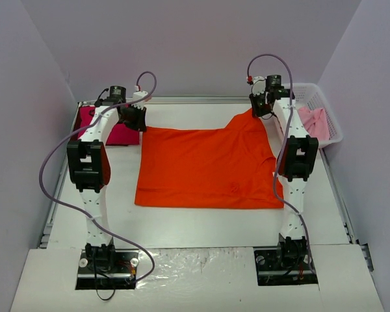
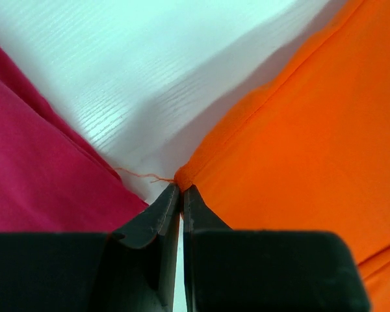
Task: Fold and stack the t-shirts
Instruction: Grap the side of the flattened tshirt furthest away from the robot with both arms, then fold the other side of the tshirt into a rectangle
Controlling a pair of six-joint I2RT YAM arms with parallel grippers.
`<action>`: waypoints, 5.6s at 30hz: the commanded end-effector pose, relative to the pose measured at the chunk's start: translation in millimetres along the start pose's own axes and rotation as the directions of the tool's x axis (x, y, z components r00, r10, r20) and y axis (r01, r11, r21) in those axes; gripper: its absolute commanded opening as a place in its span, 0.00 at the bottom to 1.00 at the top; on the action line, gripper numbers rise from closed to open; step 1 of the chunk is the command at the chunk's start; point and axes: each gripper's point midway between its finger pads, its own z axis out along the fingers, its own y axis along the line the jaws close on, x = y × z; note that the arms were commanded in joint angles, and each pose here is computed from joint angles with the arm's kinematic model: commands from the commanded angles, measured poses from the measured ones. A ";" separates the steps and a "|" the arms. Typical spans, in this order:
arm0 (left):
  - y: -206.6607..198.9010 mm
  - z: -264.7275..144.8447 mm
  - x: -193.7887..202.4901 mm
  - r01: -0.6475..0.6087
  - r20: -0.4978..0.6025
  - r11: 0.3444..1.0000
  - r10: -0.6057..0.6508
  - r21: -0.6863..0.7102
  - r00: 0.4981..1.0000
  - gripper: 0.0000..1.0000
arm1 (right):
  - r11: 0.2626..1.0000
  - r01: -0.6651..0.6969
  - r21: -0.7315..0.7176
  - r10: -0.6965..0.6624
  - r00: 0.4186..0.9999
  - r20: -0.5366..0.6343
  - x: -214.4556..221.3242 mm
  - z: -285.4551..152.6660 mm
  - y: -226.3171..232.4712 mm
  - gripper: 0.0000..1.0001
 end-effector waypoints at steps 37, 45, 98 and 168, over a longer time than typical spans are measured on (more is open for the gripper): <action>-38.9 -47.2 48.0 -0.047 -0.006 0.996 0.047 0.079 0.999 0.02 | 0.998 0.012 -0.056 -0.017 0.995 -0.098 79.1 -122.5 49.9 0.00; -43.9 -47.7 65.3 -0.052 -0.029 0.995 0.055 0.082 0.998 0.02 | 0.997 0.013 -0.081 -0.025 0.988 -0.152 111.7 -128.6 62.9 0.00; -70.0 -71.5 87.2 -0.158 -0.094 0.983 0.167 0.091 0.982 0.24 | 0.967 -0.038 -0.252 -0.040 0.954 -0.297 173.3 -133.8 103.3 0.36; -102.0 -167.5 120.4 -0.108 -0.014 0.993 0.107 -0.056 0.994 0.51 | 0.811 0.042 -0.584 -0.273 0.909 -0.314 199.9 -132.3 161.5 0.45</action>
